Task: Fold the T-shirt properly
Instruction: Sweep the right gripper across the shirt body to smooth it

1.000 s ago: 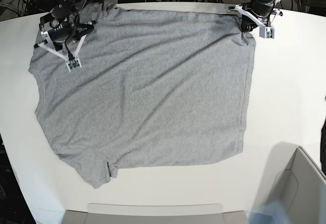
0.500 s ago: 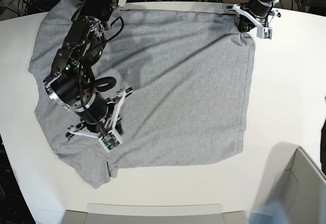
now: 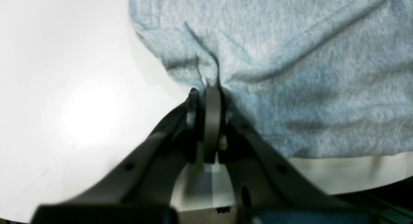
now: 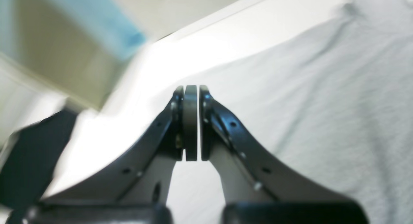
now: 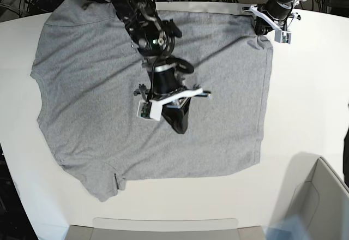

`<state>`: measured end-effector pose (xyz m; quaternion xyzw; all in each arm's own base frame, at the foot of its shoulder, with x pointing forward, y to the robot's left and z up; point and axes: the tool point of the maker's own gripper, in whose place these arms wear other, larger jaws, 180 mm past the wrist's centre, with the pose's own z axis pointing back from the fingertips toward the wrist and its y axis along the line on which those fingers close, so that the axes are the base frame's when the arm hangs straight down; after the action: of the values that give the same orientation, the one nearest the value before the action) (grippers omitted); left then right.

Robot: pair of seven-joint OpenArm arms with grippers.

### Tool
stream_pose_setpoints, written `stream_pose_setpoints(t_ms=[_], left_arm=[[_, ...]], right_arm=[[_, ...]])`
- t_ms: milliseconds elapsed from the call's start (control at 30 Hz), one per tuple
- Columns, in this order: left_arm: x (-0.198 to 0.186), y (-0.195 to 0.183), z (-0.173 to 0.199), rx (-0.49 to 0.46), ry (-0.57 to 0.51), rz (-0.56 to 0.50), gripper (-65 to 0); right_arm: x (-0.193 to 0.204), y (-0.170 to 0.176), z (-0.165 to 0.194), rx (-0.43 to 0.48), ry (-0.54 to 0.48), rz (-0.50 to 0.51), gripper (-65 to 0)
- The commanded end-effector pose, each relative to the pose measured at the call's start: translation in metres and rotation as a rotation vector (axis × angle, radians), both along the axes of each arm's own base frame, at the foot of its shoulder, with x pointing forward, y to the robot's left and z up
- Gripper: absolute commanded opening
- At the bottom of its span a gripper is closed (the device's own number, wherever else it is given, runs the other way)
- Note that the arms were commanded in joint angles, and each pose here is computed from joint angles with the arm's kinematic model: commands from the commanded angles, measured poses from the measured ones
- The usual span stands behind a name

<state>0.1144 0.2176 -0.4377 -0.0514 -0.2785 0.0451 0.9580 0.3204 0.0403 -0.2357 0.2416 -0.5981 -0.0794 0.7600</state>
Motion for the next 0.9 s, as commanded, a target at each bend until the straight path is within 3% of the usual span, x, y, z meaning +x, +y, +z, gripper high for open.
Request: stream_pose_setpoints(t_ms=[0,67,167,300,433,567,700,867], left_arm=[[-0.008,0.002,-0.001,0.011,0.033,-0.012,-65.0],[-0.008,0.002,-0.001,0.011,0.033,-0.012,-65.0],[-0.008,0.002,-0.001,0.011,0.033,-0.012,-65.0],[-0.007,0.001,-0.001,0.01,0.031,-0.014,-65.0],[-0.007,0.0,-0.002,0.007,0.031,-0.017,-65.0],[-0.006,0.001,-0.002,0.009,0.029,-0.016,-65.0],[-0.006,0.0,-0.001,0.007,0.028,-0.018,-65.0],[0.0,-0.001,-0.001,0.004,0.017,-0.021,-65.0]], right_arm=[[-0.003,-0.012,0.018,0.025,-0.036,-0.021,-63.3],[-0.023,-0.015,0.014,0.114,0.061,0.033,-63.3],[-0.044,-0.021,-0.02,0.241,0.248,0.085,-63.3],[-0.083,-0.039,-0.065,0.331,0.488,0.146,-63.4],[-0.112,-0.067,-0.092,0.312,0.588,0.106,-63.5],[-0.166,-0.082,-0.121,0.258,0.704,0.082,-63.5],[-0.214,-0.095,-0.122,0.262,0.686,0.086,-63.2],[-0.251,-0.137,-0.108,0.241,0.607,-0.006,-59.5]])
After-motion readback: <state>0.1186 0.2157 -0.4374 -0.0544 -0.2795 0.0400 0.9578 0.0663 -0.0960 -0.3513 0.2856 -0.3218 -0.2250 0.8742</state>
